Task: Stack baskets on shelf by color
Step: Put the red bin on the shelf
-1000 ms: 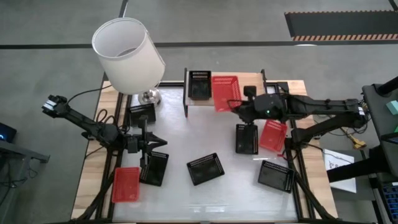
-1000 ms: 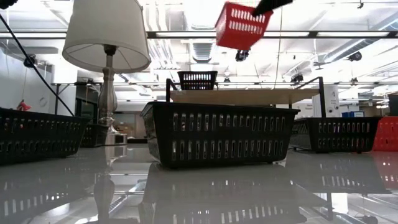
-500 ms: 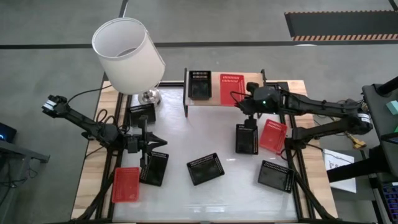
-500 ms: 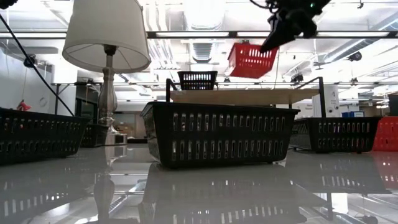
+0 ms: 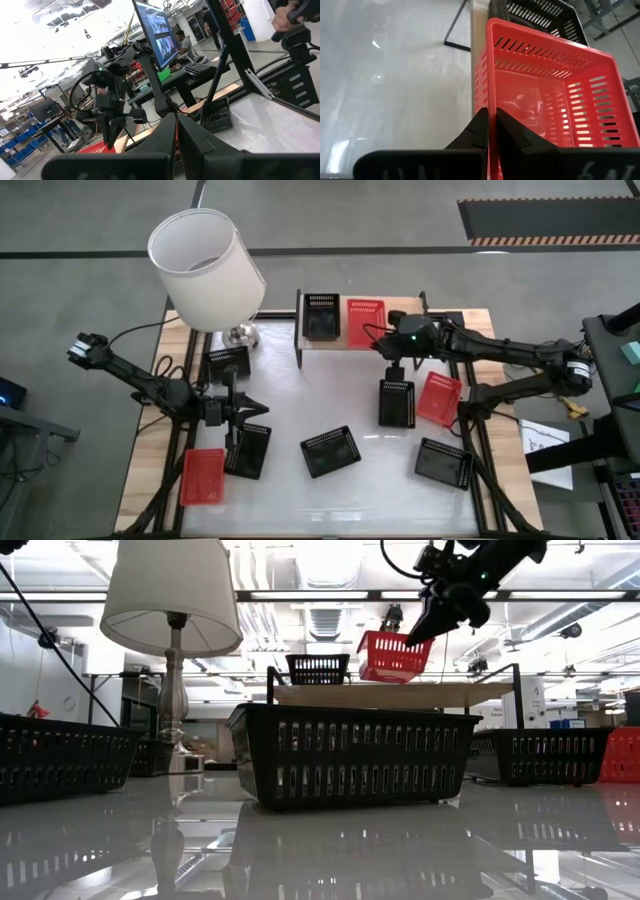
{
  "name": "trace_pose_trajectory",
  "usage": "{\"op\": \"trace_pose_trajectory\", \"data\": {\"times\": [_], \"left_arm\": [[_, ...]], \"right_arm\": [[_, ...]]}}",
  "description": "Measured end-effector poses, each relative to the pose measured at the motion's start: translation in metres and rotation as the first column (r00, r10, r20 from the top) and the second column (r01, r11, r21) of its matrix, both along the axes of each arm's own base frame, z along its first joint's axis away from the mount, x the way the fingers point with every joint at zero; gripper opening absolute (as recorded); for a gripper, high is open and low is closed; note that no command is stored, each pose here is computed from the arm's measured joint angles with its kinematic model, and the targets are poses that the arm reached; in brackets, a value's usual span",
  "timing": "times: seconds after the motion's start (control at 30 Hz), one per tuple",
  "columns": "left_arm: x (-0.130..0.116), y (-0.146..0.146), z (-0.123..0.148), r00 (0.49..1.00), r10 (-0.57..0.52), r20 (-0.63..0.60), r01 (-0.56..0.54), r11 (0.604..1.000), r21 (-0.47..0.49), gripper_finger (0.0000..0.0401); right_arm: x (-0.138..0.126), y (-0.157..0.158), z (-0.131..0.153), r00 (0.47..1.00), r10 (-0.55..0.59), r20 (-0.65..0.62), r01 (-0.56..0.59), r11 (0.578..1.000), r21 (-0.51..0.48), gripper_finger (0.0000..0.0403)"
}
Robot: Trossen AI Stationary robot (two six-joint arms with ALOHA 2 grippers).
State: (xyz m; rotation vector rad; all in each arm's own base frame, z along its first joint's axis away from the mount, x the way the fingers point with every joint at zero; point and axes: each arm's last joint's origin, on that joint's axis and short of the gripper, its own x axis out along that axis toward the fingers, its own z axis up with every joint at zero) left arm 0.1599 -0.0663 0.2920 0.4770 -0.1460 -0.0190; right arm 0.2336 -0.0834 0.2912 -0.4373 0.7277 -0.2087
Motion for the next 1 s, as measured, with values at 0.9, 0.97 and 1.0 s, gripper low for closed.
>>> {"op": "trace_pose_trajectory", "data": {"times": [0.9, 0.97, 1.0], "left_arm": [[0.000, 0.000, 0.000, 1.000, 0.000, 0.000, 0.000, 1.000, 0.000, 0.0000], [0.000, 0.000, 0.000, 1.000, 0.000, 0.000, 0.000, 1.000, 0.000, 0.0000], [0.000, 0.000, 0.000, 1.000, 0.000, 0.000, 0.000, 1.000, 0.000, 0.0000]], "right_arm": [[0.019, -0.029, -0.006, 0.997, -0.043, -0.061, 0.043, 0.999, 0.011, 0.0019], [0.019, -0.029, -0.006, 0.997, -0.043, -0.060, 0.044, 0.999, 0.012, 0.0024], [0.019, -0.029, -0.006, 0.997, -0.043, -0.060, 0.043, 0.999, 0.011, 0.0026]]}}
